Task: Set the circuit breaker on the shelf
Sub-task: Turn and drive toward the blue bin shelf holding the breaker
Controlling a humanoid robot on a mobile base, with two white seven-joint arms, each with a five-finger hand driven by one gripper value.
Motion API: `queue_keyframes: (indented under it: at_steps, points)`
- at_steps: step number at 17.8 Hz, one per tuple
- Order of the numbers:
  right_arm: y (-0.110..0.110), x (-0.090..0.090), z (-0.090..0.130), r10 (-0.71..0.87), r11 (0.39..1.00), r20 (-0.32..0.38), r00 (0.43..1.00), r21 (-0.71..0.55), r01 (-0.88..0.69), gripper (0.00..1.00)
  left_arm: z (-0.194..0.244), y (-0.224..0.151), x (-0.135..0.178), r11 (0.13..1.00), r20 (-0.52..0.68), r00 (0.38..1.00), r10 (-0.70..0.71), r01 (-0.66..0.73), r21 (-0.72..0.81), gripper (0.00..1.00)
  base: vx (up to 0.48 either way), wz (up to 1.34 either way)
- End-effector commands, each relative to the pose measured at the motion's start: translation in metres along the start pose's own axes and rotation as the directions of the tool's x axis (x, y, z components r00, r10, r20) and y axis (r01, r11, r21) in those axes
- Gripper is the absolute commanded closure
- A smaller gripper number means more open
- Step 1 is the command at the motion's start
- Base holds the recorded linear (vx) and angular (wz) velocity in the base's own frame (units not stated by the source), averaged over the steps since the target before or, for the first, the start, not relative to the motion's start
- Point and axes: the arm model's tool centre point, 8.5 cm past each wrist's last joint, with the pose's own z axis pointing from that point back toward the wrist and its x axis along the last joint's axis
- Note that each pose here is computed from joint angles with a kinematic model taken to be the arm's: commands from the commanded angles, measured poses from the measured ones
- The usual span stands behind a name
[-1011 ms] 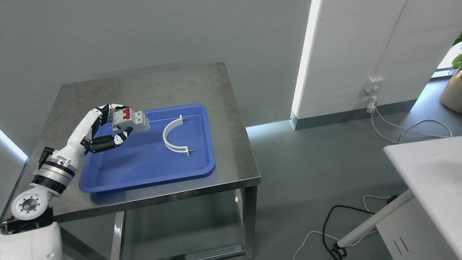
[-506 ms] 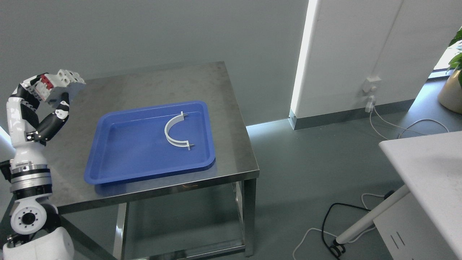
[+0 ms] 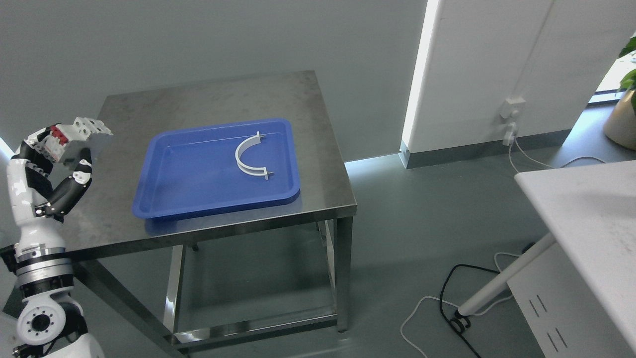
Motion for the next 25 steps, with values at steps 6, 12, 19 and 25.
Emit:
queue_keyframes:
  at_steps: [6,12,19,25]
  points:
    - [-0.01,-0.006,-0.001,0.03,0.999,-0.053,0.998,-0.012,-0.031,0.0,0.021,0.009,0.012,0.999,0.024,0.999,-0.031,0.031,-0.013,0.87,-0.197,-0.13]
    - [-0.01,-0.006,-0.001,0.03,0.999,-0.053,0.998,-0.012,-0.031,0.0,0.023,0.024,0.013,0.999,0.03,0.999,-0.044,0.043,0.026,0.87,-0.285,0.14]
    - [-0.01,-0.006,-0.001,0.03,0.999,-0.053,0.998,-0.012,-0.031,0.0,0.026,0.027,0.017,0.998,0.037,0.998,-0.054,0.053,0.031,0.86,-0.316,0.17]
    - [-0.01,-0.006,-0.001,0.03,0.999,-0.053,0.998,-0.012,-0.031,0.0,0.033,0.026,0.015,0.998,0.038,0.997,-0.062,0.062,0.018,0.87,-0.293,0.32]
